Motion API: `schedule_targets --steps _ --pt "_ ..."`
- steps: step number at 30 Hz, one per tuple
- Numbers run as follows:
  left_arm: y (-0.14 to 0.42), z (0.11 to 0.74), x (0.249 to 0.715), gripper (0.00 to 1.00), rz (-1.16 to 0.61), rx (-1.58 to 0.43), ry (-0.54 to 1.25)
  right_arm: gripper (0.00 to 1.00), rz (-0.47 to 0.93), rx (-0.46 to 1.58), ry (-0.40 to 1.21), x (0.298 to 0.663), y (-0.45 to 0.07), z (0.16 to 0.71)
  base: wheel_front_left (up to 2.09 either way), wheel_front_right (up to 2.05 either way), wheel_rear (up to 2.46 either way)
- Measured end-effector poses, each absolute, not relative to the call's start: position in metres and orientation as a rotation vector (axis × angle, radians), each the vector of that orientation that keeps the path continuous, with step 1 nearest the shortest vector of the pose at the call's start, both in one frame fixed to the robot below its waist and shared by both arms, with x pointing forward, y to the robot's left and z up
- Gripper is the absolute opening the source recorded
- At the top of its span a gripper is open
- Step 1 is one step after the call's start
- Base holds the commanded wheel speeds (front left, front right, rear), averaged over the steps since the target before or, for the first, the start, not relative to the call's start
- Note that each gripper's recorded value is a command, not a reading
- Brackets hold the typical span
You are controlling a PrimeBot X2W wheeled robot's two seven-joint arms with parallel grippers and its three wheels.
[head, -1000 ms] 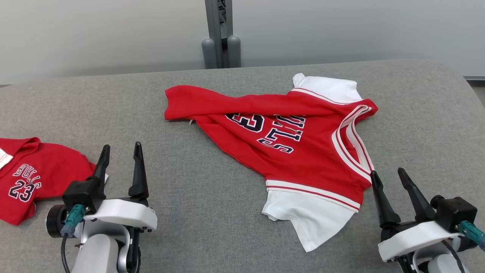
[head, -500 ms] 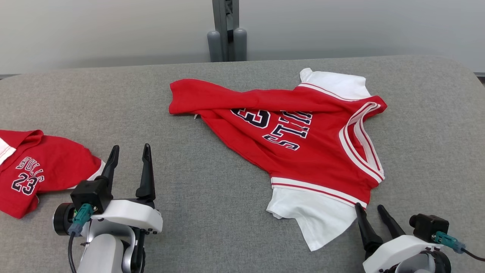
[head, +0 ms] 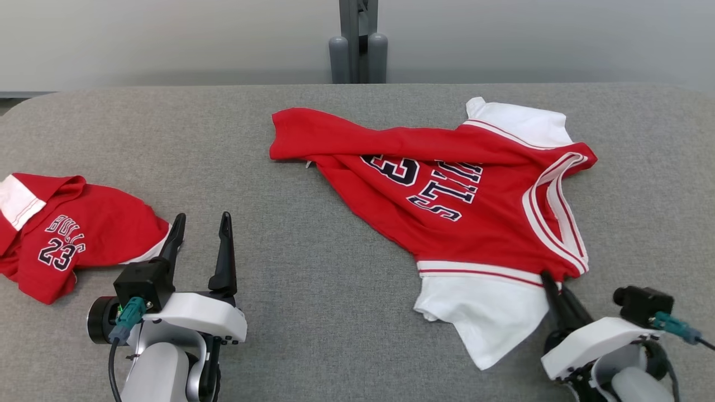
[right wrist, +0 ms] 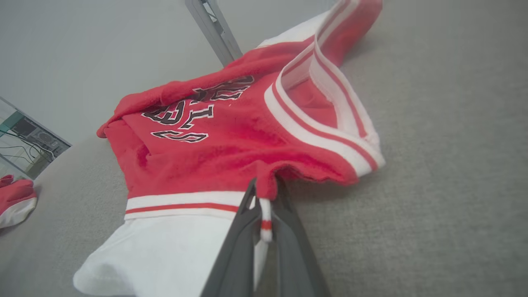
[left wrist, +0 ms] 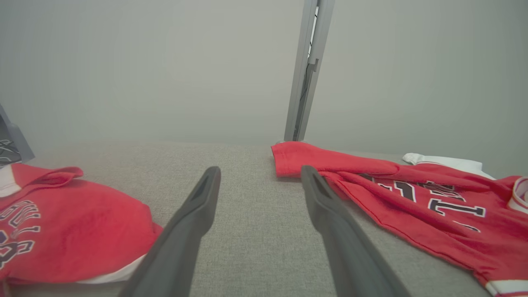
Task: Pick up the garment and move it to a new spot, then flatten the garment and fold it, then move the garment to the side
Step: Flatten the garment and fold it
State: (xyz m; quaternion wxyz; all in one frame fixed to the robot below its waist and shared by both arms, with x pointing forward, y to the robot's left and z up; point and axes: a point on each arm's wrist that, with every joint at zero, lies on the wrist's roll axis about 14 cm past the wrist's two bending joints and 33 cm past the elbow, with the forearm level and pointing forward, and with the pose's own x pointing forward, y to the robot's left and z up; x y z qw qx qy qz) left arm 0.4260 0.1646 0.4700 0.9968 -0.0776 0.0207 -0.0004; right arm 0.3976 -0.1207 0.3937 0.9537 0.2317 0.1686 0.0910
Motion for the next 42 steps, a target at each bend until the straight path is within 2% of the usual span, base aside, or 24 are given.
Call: schedule_targets --steps 5,11,21,24,25,26,30,34,36,39,42 --pt "0.166 0.472 0.423 1.00 0.006 -0.158 0.037 0.00 0.173 0.394 0.300 0.407 -0.144 0.404 0.00 0.00 0.00" --pt "0.161 0.472 0.422 1.00 0.000 -0.169 0.040 0.00 0.107 0.254 0.255 0.414 -0.200 0.419 0.00 0.00 0.00" --pt "0.150 0.472 0.422 1.00 -0.022 -0.187 0.045 0.00 -0.017 0.140 0.306 0.403 -0.272 0.414 0.00 0.00 0.00" --pt "0.148 0.472 0.421 1.00 -0.029 -0.198 0.049 0.00 -0.035 0.154 0.373 0.395 -0.274 0.400 0.00 0.00 0.00" --pt "0.147 0.472 0.421 1.00 -0.030 -0.201 0.048 0.96 -0.032 0.160 0.381 0.394 -0.270 0.397 0.00 0.00 0.00" --pt "0.146 0.472 0.421 1.00 -0.033 -0.201 0.048 1.00 -0.030 0.169 0.393 0.393 -0.267 0.394 0.00 0.00 0.00" --pt "0.144 0.474 0.420 1.00 -0.039 -0.201 0.045 1.00 -0.042 0.152 0.416 0.388 -0.270 0.389 0.00 0.00 0.00" --pt "0.142 0.478 0.419 1.00 -0.045 -0.198 0.035 1.00 -0.042 0.127 0.337 0.401 -0.272 0.409 0.00 0.00 0.00" --pt "0.141 0.481 0.419 1.00 -0.050 -0.197 0.028 1.00 -0.028 0.122 0.281 0.410 -0.267 0.424 0.00 0.00 0.00" --pt "0.138 0.485 0.420 1.00 -0.058 -0.197 0.018 1.00 0.007 0.107 0.094 0.432 -0.258 0.479 0.00 0.00 0.00" --pt "0.135 0.487 0.420 1.00 -0.072 -0.198 0.011 1.00 0.056 0.116 -0.041 0.434 -0.234 0.514 0.00 0.00 0.00"
